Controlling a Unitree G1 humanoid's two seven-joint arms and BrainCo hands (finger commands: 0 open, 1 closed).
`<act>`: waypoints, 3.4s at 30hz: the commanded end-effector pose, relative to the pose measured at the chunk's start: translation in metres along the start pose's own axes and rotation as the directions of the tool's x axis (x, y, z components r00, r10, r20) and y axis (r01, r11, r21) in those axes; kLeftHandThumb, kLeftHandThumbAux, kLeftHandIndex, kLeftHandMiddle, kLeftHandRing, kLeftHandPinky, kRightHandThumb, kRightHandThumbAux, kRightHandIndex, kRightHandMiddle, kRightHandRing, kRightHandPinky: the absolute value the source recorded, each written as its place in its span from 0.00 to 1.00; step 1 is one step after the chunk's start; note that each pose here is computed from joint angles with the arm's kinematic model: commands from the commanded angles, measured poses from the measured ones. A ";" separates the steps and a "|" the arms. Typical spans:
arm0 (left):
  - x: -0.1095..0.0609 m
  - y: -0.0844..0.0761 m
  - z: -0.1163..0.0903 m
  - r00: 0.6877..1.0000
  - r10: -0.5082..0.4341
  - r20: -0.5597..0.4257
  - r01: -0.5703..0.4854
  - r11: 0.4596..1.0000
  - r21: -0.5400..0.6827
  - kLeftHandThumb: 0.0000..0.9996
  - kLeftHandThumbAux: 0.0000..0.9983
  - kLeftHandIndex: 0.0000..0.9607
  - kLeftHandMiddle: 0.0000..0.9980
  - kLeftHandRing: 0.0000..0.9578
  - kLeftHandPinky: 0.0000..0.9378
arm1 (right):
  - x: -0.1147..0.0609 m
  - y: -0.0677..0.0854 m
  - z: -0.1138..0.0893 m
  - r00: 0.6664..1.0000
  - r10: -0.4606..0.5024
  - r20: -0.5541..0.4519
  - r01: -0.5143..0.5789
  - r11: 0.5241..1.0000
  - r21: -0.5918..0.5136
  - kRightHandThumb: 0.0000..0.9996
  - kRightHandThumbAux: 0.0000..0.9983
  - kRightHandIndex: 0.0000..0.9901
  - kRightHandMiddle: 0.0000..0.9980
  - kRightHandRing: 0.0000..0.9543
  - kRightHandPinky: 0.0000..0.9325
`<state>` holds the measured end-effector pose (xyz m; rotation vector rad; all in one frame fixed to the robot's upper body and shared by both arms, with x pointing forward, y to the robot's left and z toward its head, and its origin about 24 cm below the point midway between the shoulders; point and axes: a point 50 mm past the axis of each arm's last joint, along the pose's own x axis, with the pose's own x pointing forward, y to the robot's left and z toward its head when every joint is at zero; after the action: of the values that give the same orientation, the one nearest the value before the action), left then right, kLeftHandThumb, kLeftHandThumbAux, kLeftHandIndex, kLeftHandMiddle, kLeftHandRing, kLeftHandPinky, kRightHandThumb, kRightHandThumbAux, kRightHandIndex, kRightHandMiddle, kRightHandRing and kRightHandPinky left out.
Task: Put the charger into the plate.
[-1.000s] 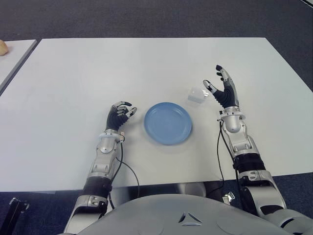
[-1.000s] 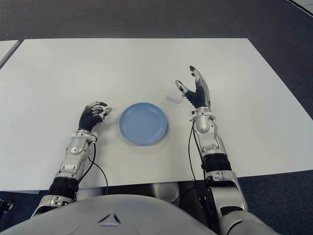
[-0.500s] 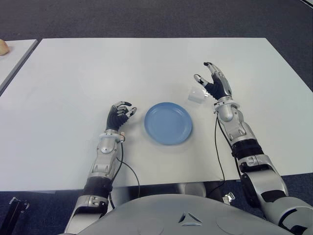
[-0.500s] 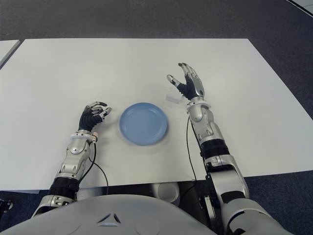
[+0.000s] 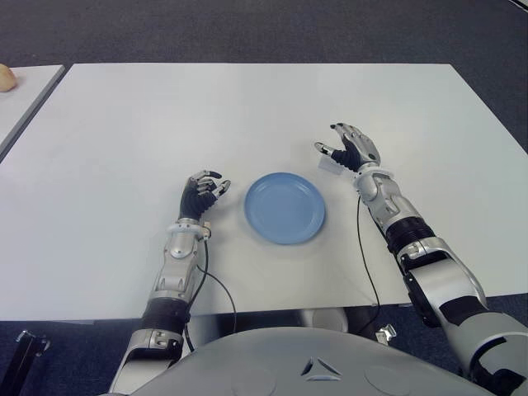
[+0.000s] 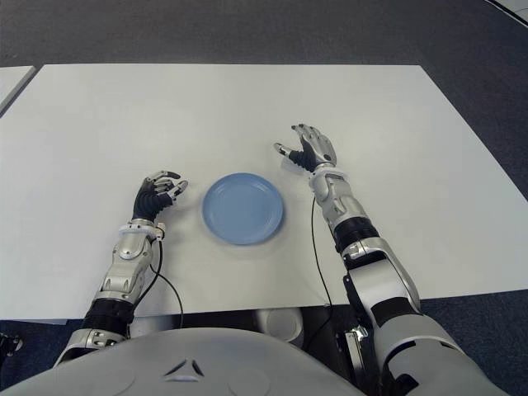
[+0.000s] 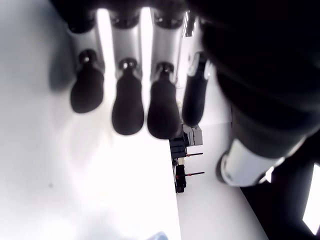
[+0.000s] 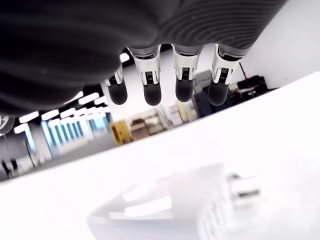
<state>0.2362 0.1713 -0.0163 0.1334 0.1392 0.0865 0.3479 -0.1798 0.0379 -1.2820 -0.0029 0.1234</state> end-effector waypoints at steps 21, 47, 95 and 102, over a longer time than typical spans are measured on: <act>-0.004 0.004 -0.008 0.999 0.021 -0.036 -0.021 1.000 0.004 0.71 0.72 0.45 0.75 0.77 0.77 | 0.007 0.020 -0.002 0.956 0.289 -0.042 -0.292 0.950 -0.113 0.45 0.12 0.00 0.00 0.00 0.00; -0.004 0.007 -0.005 0.999 0.016 -0.037 -0.015 1.000 0.003 0.71 0.72 0.45 0.73 0.74 0.74 | -0.013 0.028 -0.047 0.935 0.281 -0.215 -0.284 0.959 0.020 0.51 0.17 0.00 0.00 0.00 0.00; -0.004 0.016 0.000 0.999 0.041 -0.006 -0.041 0.999 -0.001 0.71 0.72 0.45 0.72 0.74 0.75 | -0.055 0.065 -0.055 0.920 -0.112 -0.377 0.250 0.906 0.342 0.51 0.55 0.04 0.00 0.00 0.11; -0.003 0.017 0.000 0.999 0.045 -0.005 -0.045 0.999 0.005 0.71 0.72 0.45 0.72 0.74 0.75 | -0.056 0.069 -0.054 0.917 -0.088 -0.390 0.232 0.911 0.341 0.51 0.52 0.02 0.00 0.00 0.12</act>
<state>0.2349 0.1849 -0.0106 0.1299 0.1229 0.1178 0.3071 -0.2173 -0.0176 -0.8796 0.1139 -0.2796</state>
